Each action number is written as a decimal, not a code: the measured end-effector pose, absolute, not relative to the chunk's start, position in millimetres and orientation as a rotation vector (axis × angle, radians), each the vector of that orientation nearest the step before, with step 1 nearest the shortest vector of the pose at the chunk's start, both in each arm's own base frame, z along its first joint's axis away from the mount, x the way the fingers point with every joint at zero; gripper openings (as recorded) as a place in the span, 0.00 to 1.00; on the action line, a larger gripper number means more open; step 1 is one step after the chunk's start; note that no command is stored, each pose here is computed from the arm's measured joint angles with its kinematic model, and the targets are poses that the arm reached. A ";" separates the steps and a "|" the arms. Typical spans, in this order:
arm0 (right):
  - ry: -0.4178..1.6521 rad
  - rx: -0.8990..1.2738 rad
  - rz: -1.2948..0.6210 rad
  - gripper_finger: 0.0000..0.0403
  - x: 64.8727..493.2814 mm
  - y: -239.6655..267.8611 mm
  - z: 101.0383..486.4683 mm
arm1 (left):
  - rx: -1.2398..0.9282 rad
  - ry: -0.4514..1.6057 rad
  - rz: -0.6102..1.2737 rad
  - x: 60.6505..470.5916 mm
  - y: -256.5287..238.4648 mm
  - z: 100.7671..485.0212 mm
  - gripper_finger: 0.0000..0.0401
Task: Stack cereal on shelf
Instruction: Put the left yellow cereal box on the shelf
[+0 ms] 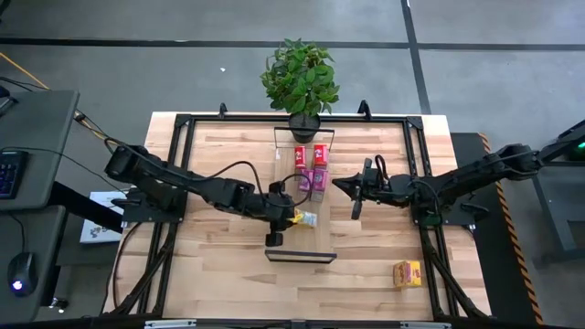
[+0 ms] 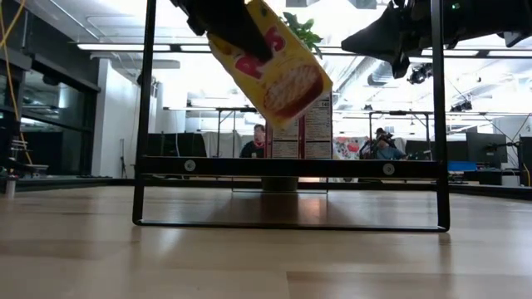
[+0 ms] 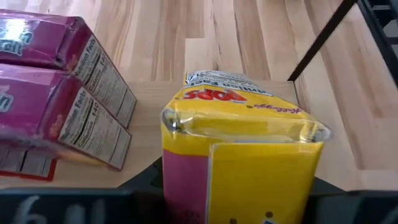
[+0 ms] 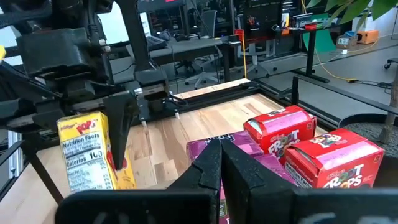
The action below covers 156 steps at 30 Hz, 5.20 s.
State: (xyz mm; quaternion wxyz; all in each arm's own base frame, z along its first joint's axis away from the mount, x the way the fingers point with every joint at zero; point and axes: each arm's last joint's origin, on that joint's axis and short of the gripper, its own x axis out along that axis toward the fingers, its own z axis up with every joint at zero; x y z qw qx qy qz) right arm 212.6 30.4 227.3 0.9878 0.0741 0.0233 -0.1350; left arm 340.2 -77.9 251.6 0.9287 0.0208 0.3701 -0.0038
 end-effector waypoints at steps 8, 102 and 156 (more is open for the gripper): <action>0.048 0.149 -0.271 0.00 212.6 30.4 227.2 | 0.086 0.829 -0.009 350.0 -77.5 227.7 0.32; 0.115 0.134 -0.277 0.00 212.5 30.4 220.3 | -0.254 0.344 0.176 178.9 -20.5 212.0 0.61; 0.123 0.140 -0.332 0.00 211.8 28.8 218.8 | -0.132 0.281 -0.019 180.0 -29.5 147.2 0.94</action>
